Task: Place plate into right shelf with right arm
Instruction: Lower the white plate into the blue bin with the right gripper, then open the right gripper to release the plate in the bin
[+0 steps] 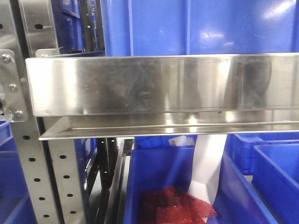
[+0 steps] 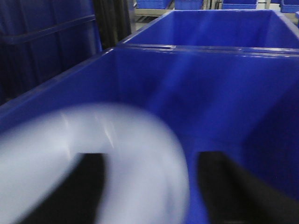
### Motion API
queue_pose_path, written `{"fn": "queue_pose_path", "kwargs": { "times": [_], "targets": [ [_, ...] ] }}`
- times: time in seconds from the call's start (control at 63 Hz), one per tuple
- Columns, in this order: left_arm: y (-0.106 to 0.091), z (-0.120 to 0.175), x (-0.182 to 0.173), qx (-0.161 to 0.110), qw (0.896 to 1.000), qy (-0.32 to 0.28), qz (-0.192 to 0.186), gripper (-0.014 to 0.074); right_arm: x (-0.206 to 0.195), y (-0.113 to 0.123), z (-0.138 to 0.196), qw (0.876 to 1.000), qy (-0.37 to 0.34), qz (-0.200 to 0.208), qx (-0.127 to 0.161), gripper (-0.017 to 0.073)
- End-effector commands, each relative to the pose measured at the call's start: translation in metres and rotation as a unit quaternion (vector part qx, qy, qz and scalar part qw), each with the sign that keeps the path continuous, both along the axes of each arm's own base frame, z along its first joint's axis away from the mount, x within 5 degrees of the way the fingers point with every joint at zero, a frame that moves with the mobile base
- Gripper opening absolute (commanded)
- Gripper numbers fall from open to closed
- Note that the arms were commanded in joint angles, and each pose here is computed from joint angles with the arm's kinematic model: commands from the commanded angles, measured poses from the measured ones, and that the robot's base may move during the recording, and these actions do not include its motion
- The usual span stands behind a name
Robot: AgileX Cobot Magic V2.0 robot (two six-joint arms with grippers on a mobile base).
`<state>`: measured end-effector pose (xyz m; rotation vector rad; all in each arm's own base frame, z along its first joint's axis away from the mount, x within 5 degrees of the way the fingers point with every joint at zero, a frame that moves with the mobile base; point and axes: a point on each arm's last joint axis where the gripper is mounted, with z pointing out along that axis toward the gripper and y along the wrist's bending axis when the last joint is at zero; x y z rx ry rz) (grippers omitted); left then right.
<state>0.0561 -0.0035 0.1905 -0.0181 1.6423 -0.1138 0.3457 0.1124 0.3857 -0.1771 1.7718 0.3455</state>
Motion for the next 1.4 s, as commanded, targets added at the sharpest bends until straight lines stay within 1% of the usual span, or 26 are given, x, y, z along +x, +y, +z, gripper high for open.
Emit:
{"fn": "queue_pose_path", "kwargs": {
  "times": [0.0,0.111,0.286,0.349,0.524,0.587,0.635,0.683,0.746,0.762,0.794,0.81,0.841,0.905,1.0,1.381],
  "targets": [
    [0.000,0.005,0.000,-0.007,0.999,-0.039,-0.004,-0.0047,-0.007,-0.016,0.036,0.997,-0.072,-0.027,0.024,0.0636],
    [0.000,0.005,0.000,-0.007,0.999,-0.039,-0.004,-0.0047,-0.010,-0.026,0.038,0.997,-0.062,-0.036,0.020,0.0636],
    [0.000,0.005,0.000,-0.007,0.999,-0.039,-0.004,-0.0047,-0.031,-0.038,0.062,0.994,-0.093,-0.043,0.028,0.0636],
    [0.000,0.005,0.000,-0.007,0.999,-0.039,-0.004,-0.0047,-0.045,-0.040,0.072,0.994,-0.094,-0.037,0.028,0.0636],
    [0.000,0.005,0.000,-0.007,0.999,-0.039,-0.004,-0.0047,-0.105,-0.048,0.102,0.997,-0.080,-0.004,0.021,0.0632],
    [0.000,0.005,0.000,-0.007,0.999,-0.039,-0.004,-0.0047,-0.129,-0.051,0.109,0.997,-0.073,0.009,0.016,0.0602],
    [0.000,0.005,0.000,-0.007,0.999,-0.039,-0.004,-0.0047,-0.146,-0.053,0.114,0.997,-0.070,0.017,0.013,0.0544],
    [0.000,0.005,0.000,-0.007,0.999,-0.039,-0.004,-0.0047,-0.161,-0.056,0.118,0.997,-0.067,0.025,0.009,0.0454],
    [0.000,0.005,0.000,-0.007,0.999,-0.039,-0.004,-0.0047,-0.178,-0.058,0.120,0.998,-0.058,0.034,0.004,0.0302],
    [0.000,0.005,0.000,-0.007,0.999,-0.039,-0.004,-0.0047,-0.184,-0.059,0.120,0.998,-0.055,0.037,0.002,0.0246],
    [0.000,0.005,0.000,-0.007,0.999,-0.039,-0.004,-0.0047,-0.190,-0.059,0.121,0.998,-0.051,0.041,-0.001,0.0172],
    [0.000,0.005,0.000,-0.007,0.999,-0.039,-0.004,-0.0047,-0.194,-0.060,0.121,0.998,-0.047,0.044,-0.003,0.0117],
    [0.000,0.005,0.000,-0.007,0.999,-0.039,-0.004,-0.0047,-0.199,-0.061,0.121,0.998,-0.043,0.047,-0.006,0.0038],
    [0.000,0.005,0.000,-0.007,0.999,-0.039,-0.004,-0.0047,-0.208,-0.062,0.122,0.998,-0.044,0.050,-0.008,0.0066],
    [0.000,0.005,0.000,-0.007,0.999,-0.039,-0.004,-0.0047,-0.216,-0.064,0.124,0.997,-0.051,0.050,-0.007,0.0067],
    [0.000,0.005,0.000,-0.007,0.999,-0.039,-0.004,-0.0047,-0.216,-0.064,0.125,0.997,-0.056,0.049,-0.005,0.0067]
  ]
}}
